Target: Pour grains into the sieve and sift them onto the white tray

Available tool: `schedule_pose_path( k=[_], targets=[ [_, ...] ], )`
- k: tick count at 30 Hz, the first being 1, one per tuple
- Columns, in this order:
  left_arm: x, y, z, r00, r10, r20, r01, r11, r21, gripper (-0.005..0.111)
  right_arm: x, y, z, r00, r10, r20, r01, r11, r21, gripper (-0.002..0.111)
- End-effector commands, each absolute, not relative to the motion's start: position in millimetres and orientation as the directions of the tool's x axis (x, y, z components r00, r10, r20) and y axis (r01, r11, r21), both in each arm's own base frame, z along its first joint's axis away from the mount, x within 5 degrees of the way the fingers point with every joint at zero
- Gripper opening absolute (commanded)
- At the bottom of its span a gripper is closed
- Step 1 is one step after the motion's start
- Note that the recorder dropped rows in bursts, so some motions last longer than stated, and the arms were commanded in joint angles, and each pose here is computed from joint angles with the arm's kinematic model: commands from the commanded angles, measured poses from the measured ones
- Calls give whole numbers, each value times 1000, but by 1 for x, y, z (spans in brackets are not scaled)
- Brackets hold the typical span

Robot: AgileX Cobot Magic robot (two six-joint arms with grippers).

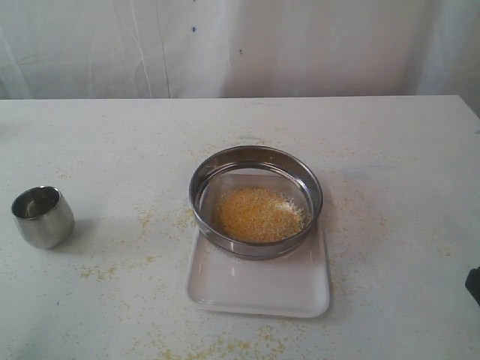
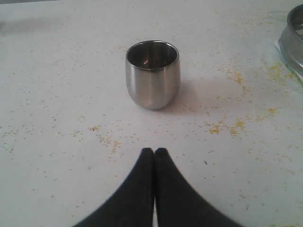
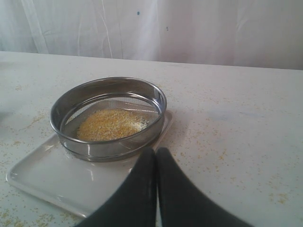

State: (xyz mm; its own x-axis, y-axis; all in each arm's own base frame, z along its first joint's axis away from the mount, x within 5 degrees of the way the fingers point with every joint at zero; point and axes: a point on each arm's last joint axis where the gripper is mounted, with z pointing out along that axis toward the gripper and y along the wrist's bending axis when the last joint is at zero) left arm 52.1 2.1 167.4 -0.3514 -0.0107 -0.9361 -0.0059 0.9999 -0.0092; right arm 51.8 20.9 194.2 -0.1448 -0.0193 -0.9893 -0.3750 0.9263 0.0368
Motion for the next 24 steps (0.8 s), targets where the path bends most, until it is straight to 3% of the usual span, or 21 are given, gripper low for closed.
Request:
schedule_pose_path(
  k=[1,6,15,20,24],
  targets=[
    [52,0,167,-352,-56,-934,0,998,-60,1,52,21,193,-139,-17,-990,-372,928,36,0],
    [52,-5,167,-355,-172,-919,7,982,-186,1,52,21,193,-139,-17,-990,-372,928,36,0],
    [52,-4,167,-354,-159,-922,10,985,-174,1,52,21,193,-150,12,-989,-367,928,67,0],
    [52,-6,168,-313,177,-933,144,980,137,1,52,21,193,-150,12,-989,-367,928,67,0],
    [52,-9,169,-276,324,-905,214,939,271,1,52,21,193,-150,12,-989,-367,928,67,0]
  ],
)
